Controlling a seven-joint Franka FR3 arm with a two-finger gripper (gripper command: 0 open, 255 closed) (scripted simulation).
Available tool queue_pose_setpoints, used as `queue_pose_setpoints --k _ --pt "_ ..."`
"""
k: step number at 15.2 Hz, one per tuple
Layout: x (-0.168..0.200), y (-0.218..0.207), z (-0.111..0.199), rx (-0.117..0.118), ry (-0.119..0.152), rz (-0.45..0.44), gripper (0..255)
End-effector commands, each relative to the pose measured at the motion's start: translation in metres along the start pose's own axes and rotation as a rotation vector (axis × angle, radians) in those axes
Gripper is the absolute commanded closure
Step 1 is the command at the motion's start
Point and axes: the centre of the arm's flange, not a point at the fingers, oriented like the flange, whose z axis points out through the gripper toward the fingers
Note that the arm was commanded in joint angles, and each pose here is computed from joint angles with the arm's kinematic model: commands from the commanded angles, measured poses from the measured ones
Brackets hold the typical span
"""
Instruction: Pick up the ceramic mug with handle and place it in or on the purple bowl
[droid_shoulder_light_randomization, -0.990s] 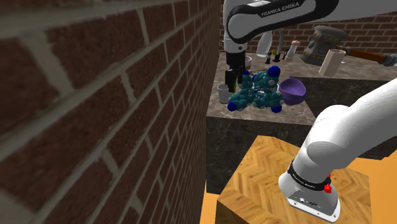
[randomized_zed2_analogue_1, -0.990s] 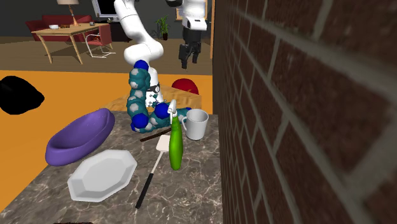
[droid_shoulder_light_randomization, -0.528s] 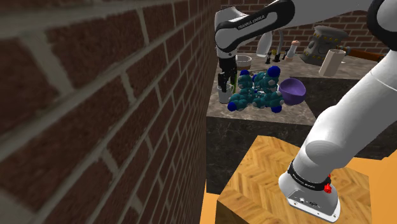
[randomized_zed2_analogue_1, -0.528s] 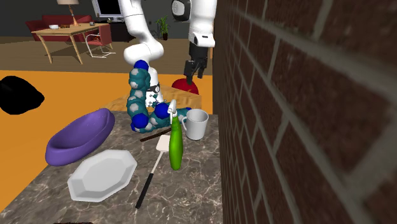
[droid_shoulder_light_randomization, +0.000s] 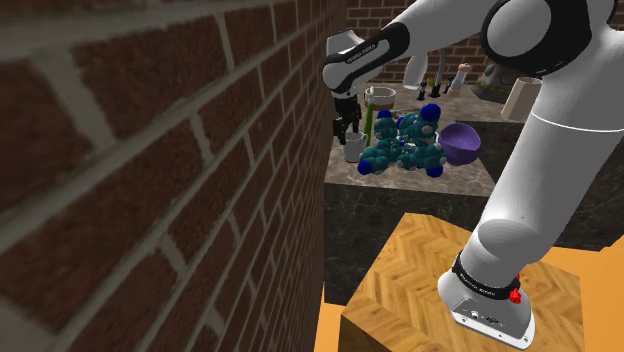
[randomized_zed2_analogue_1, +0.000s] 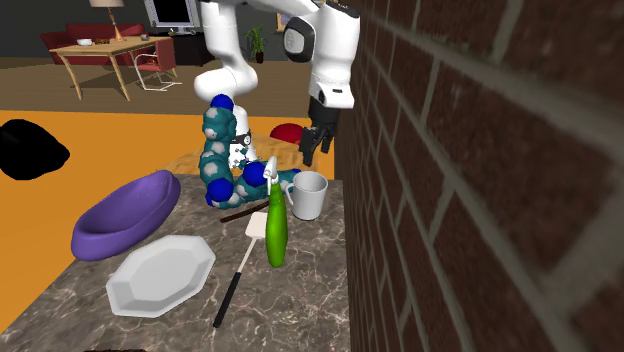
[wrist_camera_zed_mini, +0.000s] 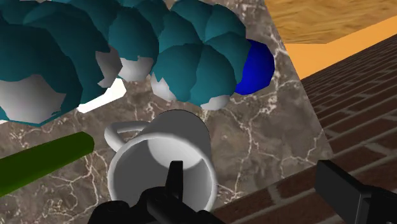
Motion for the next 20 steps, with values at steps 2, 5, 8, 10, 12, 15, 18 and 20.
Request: queue_pose_setpoints --k 2,5,8,10,12,15,18,20 --pt "0.023 0.020 0.019 -0.010 -0.002 0.007 0" --pt "0.023 0.020 0.035 -0.010 -0.002 0.007 0" --pt "0.023 0.020 0.051 -0.010 -0.002 0.007 0" --pt "0.023 0.020 0.059 -0.010 -0.002 0.007 0" --pt "0.023 0.020 0.059 -0.010 -0.002 0.007 0" --pt "0.023 0.020 0.059 -0.010 -0.002 0.007 0" --pt "0.023 0.020 0.059 -0.010 -0.002 0.007 255" --pt "0.023 0.020 0.059 -0.010 -0.002 0.007 255"
